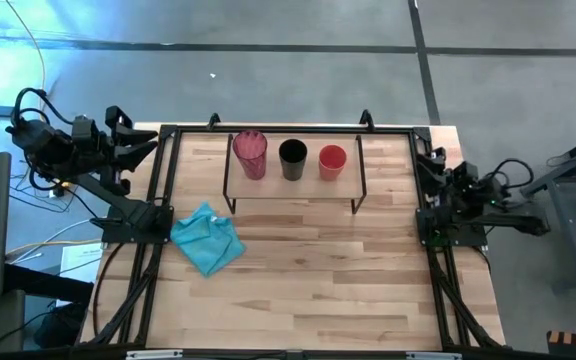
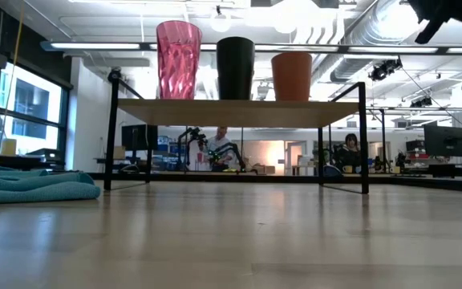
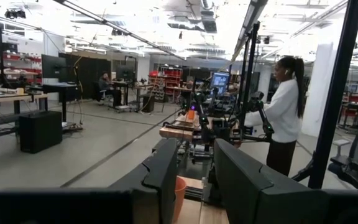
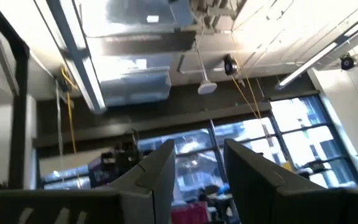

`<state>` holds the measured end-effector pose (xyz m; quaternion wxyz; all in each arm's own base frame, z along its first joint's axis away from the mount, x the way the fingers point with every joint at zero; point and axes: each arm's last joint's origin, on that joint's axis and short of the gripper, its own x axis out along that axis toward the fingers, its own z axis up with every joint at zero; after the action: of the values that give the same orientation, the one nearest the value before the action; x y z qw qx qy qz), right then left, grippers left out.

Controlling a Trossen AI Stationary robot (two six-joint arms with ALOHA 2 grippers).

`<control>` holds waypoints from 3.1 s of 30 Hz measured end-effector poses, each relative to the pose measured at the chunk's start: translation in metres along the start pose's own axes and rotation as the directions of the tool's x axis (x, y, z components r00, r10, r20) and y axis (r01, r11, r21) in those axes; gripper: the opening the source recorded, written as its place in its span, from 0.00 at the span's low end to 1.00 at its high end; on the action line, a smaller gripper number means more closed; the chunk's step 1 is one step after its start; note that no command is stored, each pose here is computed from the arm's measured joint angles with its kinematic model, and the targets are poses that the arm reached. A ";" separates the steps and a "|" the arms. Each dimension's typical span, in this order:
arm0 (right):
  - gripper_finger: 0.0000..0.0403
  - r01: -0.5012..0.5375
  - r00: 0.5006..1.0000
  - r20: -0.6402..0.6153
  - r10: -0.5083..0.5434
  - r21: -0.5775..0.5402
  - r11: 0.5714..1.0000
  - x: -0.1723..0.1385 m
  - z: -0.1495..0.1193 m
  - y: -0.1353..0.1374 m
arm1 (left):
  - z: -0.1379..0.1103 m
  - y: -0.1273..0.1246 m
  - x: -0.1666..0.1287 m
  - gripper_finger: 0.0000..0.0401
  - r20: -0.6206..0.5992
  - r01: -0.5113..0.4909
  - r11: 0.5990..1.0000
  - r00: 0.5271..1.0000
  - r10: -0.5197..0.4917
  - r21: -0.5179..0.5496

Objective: Stack small to large cups/mugs on shelf
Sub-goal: Return to Home Position

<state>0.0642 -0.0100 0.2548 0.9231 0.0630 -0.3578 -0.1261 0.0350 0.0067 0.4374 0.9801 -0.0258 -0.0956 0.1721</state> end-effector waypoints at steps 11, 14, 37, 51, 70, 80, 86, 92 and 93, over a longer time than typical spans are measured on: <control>0.32 -0.027 0.996 0.086 0.020 0.076 0.997 -0.011 -0.015 -0.003 | 0.000 0.000 0.000 0.24 0.000 -0.002 1.000 1.000 0.002 -0.001; 0.32 -0.029 0.994 0.105 0.021 0.072 0.997 -0.011 -0.014 -0.003 | 0.000 0.000 0.000 0.24 0.000 -0.004 1.000 1.000 0.004 -0.001; 0.32 -0.101 0.922 -0.369 0.115 0.056 0.993 -0.015 -0.060 -0.003 | -0.005 0.000 0.000 0.24 -0.040 -0.002 1.000 0.999 0.002 0.008; 0.32 -0.127 0.845 -0.517 0.137 0.054 0.990 -0.022 -0.074 -0.004 | -0.005 0.000 0.000 0.24 -0.040 -0.018 0.998 0.999 0.015 -0.064; 0.32 -0.204 0.718 -0.665 0.205 0.081 0.976 -0.033 -0.088 -0.004 | -0.003 0.001 0.000 0.24 -0.029 -0.053 0.980 0.998 0.048 -0.191; 0.32 -0.201 0.692 -0.696 0.192 0.070 0.977 -0.035 -0.090 -0.005 | -0.004 0.001 0.000 0.24 -0.032 -0.053 0.981 0.998 0.047 -0.187; 0.32 -0.200 0.689 -0.699 0.191 0.069 0.977 -0.035 -0.090 -0.005 | -0.005 0.001 0.000 0.24 -0.046 -0.054 0.984 0.998 0.047 -0.171; 0.32 -0.200 0.688 -0.700 0.191 0.069 0.977 -0.035 -0.090 -0.005 | -0.011 0.000 -0.001 0.24 -0.090 -0.026 0.991 0.996 0.014 -0.130; 0.32 -0.200 0.688 -0.700 0.191 0.069 0.977 -0.035 -0.090 -0.005 | -0.012 0.000 -0.001 0.24 -0.100 -0.024 0.992 0.995 0.012 -0.121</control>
<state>0.0995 -0.0028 0.1650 0.9979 0.0621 0.0162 0.0040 0.0367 0.0063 0.4257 0.9786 -0.0952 -0.0568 0.1732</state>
